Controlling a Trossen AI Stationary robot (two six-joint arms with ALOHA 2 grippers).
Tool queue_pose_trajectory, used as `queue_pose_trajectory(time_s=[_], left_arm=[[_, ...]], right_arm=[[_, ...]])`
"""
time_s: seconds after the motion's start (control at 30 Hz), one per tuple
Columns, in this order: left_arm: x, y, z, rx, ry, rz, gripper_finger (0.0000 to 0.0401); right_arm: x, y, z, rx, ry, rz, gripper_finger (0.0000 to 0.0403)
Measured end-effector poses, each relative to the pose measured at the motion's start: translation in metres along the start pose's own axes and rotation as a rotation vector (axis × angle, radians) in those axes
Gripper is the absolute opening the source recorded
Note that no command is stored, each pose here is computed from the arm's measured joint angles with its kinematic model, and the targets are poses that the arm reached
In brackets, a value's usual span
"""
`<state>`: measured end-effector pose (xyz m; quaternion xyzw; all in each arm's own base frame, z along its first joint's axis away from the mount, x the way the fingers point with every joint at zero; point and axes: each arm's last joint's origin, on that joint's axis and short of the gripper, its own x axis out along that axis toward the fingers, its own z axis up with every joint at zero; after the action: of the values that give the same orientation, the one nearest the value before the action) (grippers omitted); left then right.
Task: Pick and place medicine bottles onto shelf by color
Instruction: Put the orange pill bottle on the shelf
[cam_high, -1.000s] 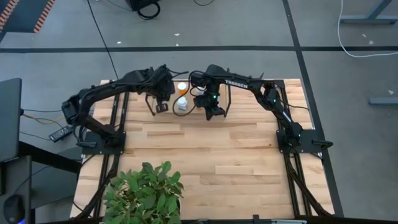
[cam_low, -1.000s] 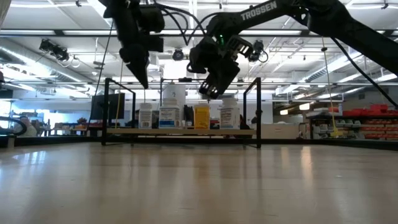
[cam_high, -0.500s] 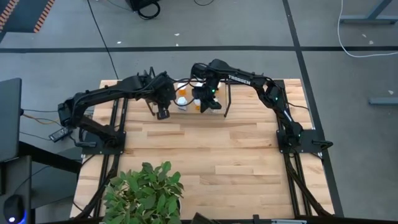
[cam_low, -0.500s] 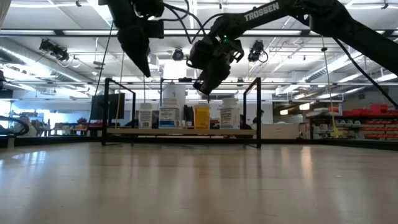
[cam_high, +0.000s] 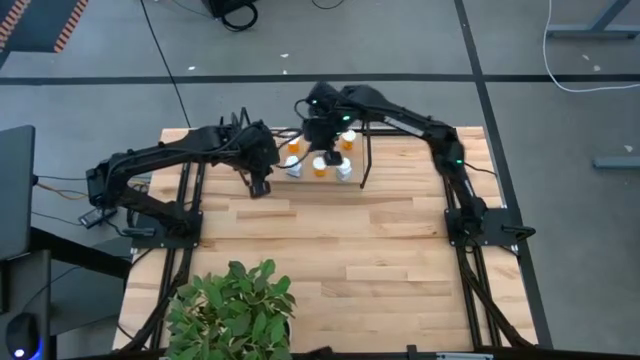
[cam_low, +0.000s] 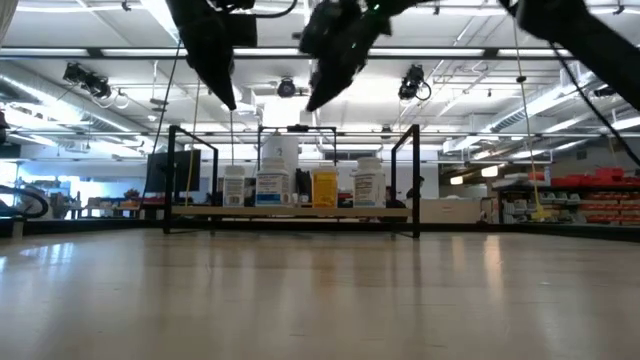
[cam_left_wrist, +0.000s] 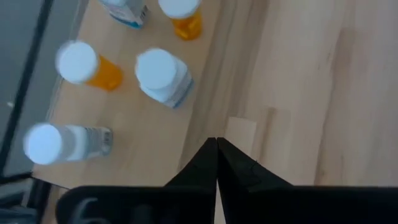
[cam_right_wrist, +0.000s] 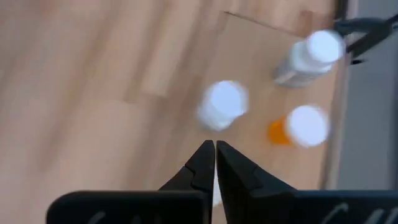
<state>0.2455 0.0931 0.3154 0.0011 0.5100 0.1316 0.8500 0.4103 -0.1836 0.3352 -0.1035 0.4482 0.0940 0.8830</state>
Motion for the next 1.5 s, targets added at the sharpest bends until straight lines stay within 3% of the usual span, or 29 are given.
queue_pose_trajectory(time_s=[0.23,0.47,0.73,0.87,1.17,1.5], left_arm=[[-0.006,-0.017,-0.004,-0.029,0.04,-0.037,0.0009],[-0.013,-0.053,-0.013,-0.055,0.138,-0.1,0.0004],[-0.023,-0.104,-0.019,-0.008,0.141,-0.181,0.0008],[-0.03,-0.128,-0.022,-0.026,0.106,-0.196,0.0003],[-0.045,-0.177,-0.034,-0.085,0.02,-0.188,0.0005],[-0.022,-0.235,-0.052,-0.053,0.093,-0.14,0.0008]], right_arm=[[-0.047,0.03,-0.027,0.119,-0.064,0.043,0.0009],[-0.037,0.076,-0.082,0.217,-0.117,-0.052,0.0006],[-0.046,0.127,-0.127,0.341,-0.236,-0.175,0.0006],[-0.035,0.146,-0.154,0.378,-0.279,-0.194,0.0006],[-0.013,0.168,-0.199,0.46,-0.261,-0.219,0.0006],[-0.005,0.172,-0.207,0.511,-0.27,-0.21,0.0006]])
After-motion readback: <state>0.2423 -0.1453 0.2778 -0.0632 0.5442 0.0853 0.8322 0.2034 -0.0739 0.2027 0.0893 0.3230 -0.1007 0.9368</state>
